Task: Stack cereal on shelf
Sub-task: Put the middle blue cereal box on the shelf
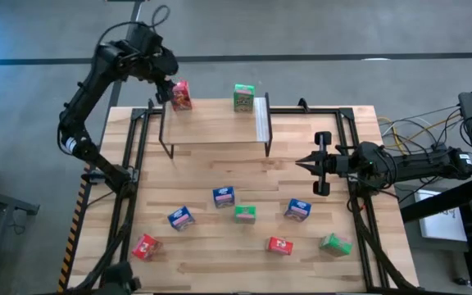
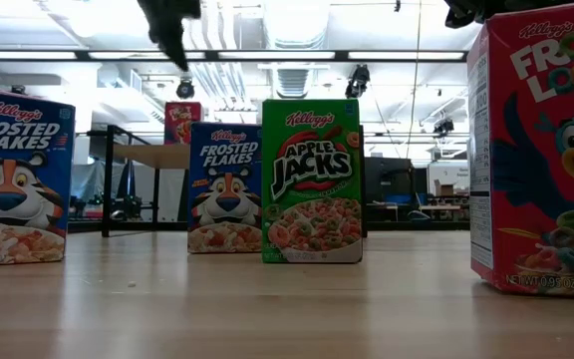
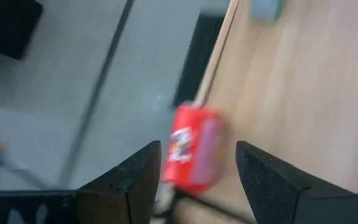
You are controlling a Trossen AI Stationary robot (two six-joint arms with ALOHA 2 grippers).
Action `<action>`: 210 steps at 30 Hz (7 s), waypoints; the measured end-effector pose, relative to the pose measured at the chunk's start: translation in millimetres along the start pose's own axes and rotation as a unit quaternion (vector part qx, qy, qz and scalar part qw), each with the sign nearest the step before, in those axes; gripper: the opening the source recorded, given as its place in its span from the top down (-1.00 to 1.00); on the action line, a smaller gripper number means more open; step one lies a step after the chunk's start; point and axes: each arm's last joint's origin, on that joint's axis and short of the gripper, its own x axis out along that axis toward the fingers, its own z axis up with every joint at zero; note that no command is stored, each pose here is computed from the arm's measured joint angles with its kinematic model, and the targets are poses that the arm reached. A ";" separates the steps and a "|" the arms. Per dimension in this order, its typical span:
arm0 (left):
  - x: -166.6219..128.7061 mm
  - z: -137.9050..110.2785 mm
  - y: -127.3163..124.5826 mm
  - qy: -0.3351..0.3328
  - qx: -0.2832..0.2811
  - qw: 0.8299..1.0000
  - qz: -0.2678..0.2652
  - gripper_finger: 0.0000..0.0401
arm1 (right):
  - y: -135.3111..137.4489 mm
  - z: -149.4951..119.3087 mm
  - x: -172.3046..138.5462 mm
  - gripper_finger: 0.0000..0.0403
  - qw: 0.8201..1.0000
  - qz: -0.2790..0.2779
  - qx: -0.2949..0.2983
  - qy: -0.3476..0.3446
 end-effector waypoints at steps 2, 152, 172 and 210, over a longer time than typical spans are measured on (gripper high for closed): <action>-11.0 3.1 -3.2 -0.040 -0.063 0.997 -0.038 0.05 | -0.6 1.2 0.4 0.96 1.000 -0.001 0.001 -0.001; 54.6 -25.6 -339.6 -0.076 0.115 0.972 -0.191 0.18 | -4.2 6.3 3.9 0.96 0.998 -0.008 0.059 0.016; -16.9 34.2 -230.7 -0.145 0.218 0.959 -0.106 0.18 | -4.2 6.3 3.9 0.96 0.998 -0.008 0.058 0.017; 81.9 32.8 -41.3 -0.095 0.114 0.985 -0.091 0.18 | -4.1 6.2 3.9 0.96 0.999 -0.007 0.045 0.018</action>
